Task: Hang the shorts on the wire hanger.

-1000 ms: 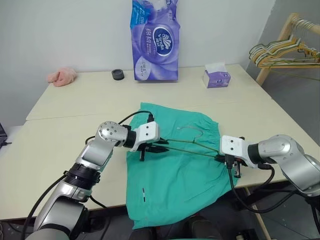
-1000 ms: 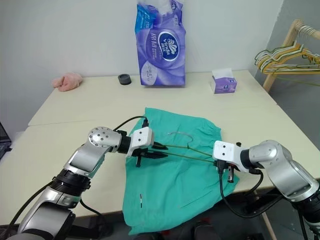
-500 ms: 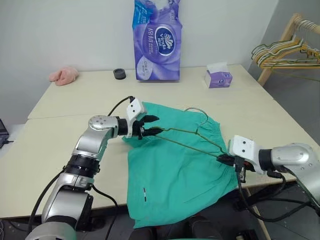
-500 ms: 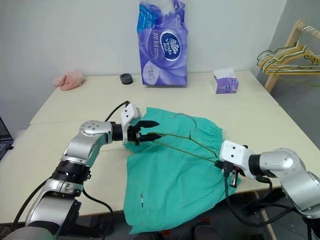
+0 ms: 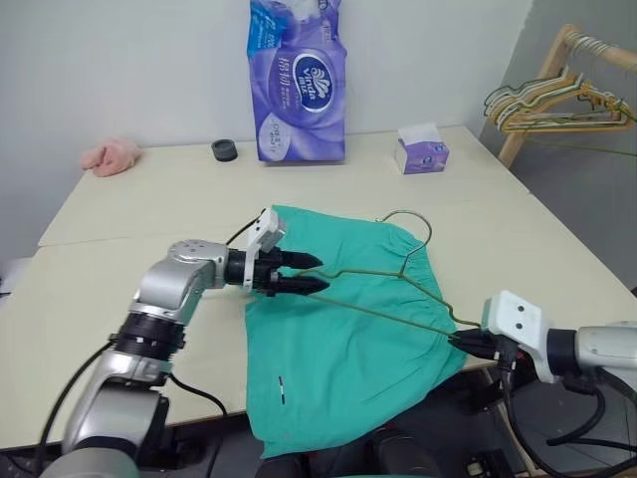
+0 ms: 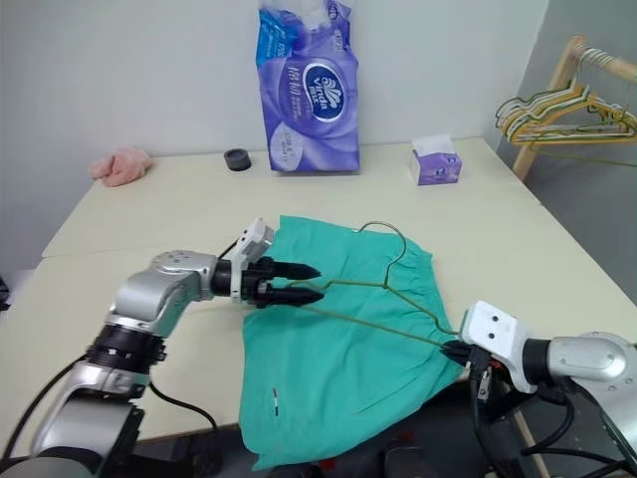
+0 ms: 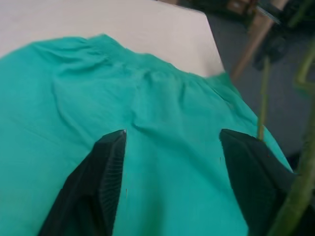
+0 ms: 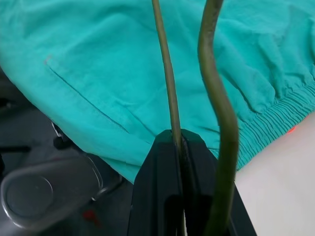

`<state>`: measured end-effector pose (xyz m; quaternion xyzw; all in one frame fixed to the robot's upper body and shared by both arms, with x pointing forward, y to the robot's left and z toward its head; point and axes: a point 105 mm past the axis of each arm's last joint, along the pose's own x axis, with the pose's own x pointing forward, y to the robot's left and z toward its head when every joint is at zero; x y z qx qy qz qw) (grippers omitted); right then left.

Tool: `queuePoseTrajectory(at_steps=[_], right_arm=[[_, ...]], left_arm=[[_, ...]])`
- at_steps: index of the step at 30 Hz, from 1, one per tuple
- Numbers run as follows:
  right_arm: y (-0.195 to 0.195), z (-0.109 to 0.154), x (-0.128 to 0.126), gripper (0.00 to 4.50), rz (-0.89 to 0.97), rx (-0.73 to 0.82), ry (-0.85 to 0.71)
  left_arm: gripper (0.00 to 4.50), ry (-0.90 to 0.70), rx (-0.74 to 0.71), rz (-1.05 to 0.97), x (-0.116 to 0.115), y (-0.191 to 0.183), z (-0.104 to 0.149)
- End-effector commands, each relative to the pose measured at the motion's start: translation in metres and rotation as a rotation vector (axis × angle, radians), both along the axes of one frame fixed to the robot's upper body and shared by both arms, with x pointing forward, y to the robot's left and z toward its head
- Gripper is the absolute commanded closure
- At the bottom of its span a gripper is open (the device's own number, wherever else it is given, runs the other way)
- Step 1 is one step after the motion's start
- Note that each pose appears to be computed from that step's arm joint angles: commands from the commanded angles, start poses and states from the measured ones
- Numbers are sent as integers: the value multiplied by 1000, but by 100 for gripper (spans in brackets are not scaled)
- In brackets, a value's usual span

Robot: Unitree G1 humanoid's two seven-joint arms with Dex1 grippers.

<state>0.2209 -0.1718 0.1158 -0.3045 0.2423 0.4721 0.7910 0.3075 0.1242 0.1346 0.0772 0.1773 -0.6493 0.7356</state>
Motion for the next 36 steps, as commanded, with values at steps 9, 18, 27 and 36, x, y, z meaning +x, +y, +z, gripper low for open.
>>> queuePoseTrajectory(at_steps=[9,18,27,36], right_arm=[[-26,4,52,450,-63,-218,-153],[-27,15,65,450,-21,-257,-223],[-9,6,56,450,8,-185,-149],[-6,5,54,450,41,-234,-182]], left_arm=[[1,-107,135,-157,-22,-8,-26],[1,-157,71,-74,-5,-9,-20],[1,135,-47,-148,-42,-23,-16],[1,147,-63,-81,-38,-32,-19]])
